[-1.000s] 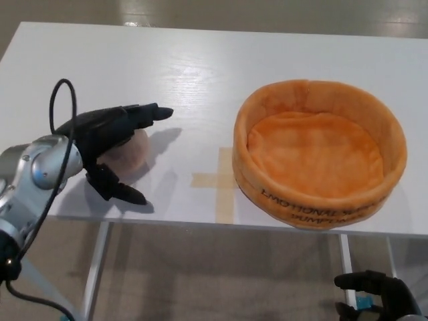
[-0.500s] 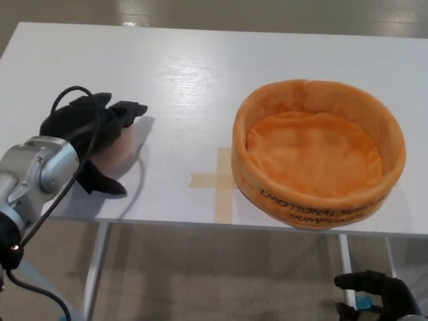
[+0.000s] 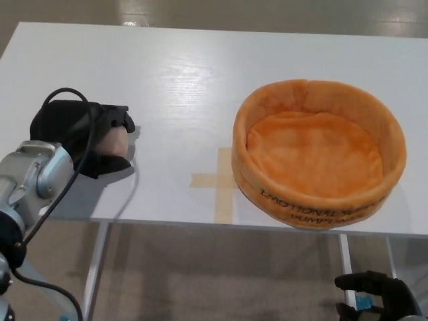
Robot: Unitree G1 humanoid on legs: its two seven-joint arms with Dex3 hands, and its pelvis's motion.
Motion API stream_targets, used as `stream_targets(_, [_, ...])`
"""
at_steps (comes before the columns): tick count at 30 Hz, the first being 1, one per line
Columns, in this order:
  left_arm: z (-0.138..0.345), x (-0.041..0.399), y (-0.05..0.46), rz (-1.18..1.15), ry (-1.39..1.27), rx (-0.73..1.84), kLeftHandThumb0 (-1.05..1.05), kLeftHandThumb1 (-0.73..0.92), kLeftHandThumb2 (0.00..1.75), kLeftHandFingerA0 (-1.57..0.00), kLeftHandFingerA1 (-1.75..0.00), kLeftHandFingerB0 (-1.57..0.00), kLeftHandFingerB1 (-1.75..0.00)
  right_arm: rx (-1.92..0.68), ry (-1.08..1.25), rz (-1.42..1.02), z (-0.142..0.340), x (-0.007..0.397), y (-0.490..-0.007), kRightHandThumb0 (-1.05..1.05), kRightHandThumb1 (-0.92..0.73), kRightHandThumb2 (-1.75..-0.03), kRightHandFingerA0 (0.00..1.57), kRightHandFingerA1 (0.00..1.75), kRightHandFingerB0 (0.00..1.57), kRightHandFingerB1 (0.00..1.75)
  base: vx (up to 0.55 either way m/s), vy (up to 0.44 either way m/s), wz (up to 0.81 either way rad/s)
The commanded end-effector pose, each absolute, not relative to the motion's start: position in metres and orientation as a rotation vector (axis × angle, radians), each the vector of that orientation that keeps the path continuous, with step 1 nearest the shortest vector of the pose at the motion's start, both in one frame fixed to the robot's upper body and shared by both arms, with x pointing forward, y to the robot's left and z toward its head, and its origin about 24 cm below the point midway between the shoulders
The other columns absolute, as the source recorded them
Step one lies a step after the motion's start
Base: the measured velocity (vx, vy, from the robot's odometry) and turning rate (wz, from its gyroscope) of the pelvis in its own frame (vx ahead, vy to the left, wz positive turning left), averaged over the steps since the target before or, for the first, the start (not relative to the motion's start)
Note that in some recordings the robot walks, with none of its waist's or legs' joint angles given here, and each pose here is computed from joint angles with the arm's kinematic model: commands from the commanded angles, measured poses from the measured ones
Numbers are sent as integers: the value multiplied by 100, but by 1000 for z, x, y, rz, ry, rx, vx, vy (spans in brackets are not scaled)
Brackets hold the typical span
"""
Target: Use the left hand to pick up the pink round toy on the left and place it inside the orange plate on the desk.
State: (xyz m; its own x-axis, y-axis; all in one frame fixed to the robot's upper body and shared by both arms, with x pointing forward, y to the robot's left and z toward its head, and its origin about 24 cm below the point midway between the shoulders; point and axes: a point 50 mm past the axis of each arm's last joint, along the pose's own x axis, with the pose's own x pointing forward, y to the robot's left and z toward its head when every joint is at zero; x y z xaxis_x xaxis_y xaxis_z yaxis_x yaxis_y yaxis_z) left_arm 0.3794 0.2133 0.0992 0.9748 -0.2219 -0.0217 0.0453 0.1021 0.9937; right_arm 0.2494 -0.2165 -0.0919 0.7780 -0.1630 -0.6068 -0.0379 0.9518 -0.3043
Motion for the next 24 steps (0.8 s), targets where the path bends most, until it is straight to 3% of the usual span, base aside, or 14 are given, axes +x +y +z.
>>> stream_targets(1, [89, 374, 214, -203, -163, 1453, -33, 77, 65, -70, -162, -70, -96, -291, 693, -74, -95, 244, -218, -21, -45, -83, 74, 91, 61, 79, 0, 0, 0])
stream_targets(7, [92, 375, 211, -194, -197, 1448, -32, 78, 65, -71, -163, -75, -81, -282, 700, -76, -96, 243, -218, -20, -46, -83, 72, 90, 60, 78, 0, 0, 0])
stream_targets(8, [101, 376, 209, -183, -248, 1443, -30, 77, 65, -71, -160, -80, -65, -290, 697, -75, -96, 243, -219, -21, -45, -83, 76, 92, 62, 79, 0, 0, 0])
stream_targets(10, [109, 377, 207, -168, -303, 1430, -42, 65, 80, -83, -139, -77, -65, -294, 696, -73, -96, 243, -219, -21, -45, -83, 75, 91, 61, 79, 0, 0, 0])
stream_targets(11, [115, 378, 206, -163, -328, 1433, -31, 78, 66, -78, -147, -71, -52, -304, 695, -72, -95, 244, -219, -21, -45, -83, 74, 90, 61, 78, 0, 0, 0])
stream_targets(13, [133, 379, 202, -138, -424, 1396, -32, 77, 67, -78, -155, -78, -51, -297, 697, -74, -95, 244, -219, -21, -45, -83, 73, 90, 60, 78, 0, 0, 0])
stream_targets(14, [144, 379, 199, -117, -489, 1374, -31, 77, 62, -70, -168, -54, -125, -294, 695, -75, -95, 245, -219, -22, -45, -83, 74, 91, 62, 79, 0, 0, 0])
stream_targets(15, [147, 379, 198, -109, -509, 1370, -31, 77, 62, -70, -168, -54, -125, -294, 693, -74, -94, 245, -219, -22, -45, -83, 74, 91, 62, 79, 0, 0, 0])
stream_targets(16, [157, 378, 194, -95, -567, 1350, -44, 58, 87, -96, -135, -67, -117, -296, 692, -72, -94, 246, -219, -22, -45, -83, 73, 90, 60, 78, 0, 0, 0])
stream_targets(17, [164, 377, 192, -86, -607, 1336, -44, 58, 87, -96, -135, -67, -117, -297, 692, -70, -94, 246, -219, -22, -45, -83, 73, 90, 60, 78, 0, 0, 0])
stream_targets(18, [181, 375, 183, -72, -697, 1314, -31, 71, 60, -71, -168, -71, -106, -301, 691, -70, -94, 246, -219, -21, -44, -83, 73, 89, 60, 77, 0, 0, 0])
stream_targets(19, [190, 373, 178, -66, -739, 1307, -31, 71, 60, -71, -168, -71, -106, -303, 689, -72, -93, 247, -219, -21, -44, -83, 73, 89, 60, 77, 0, 0, 0])
stream_targets(20, [199, 372, 173, -57, -788, 1305, -31, 70, 62, -72, -162, -81, -65, -305, 688, -72, -93, 247, -219, -21, -44, -83, 73, 89, 61, 78, 0, 0, 0])
stream_targets(24, [225, 366, 142, -81, -924, 1296, -31, 66, 62, -75, -160, -79, -87, -307, 682, -69, -92, 249, -218, -22, -44, -83, 72, 89, 60, 78, 0, 0, 0])
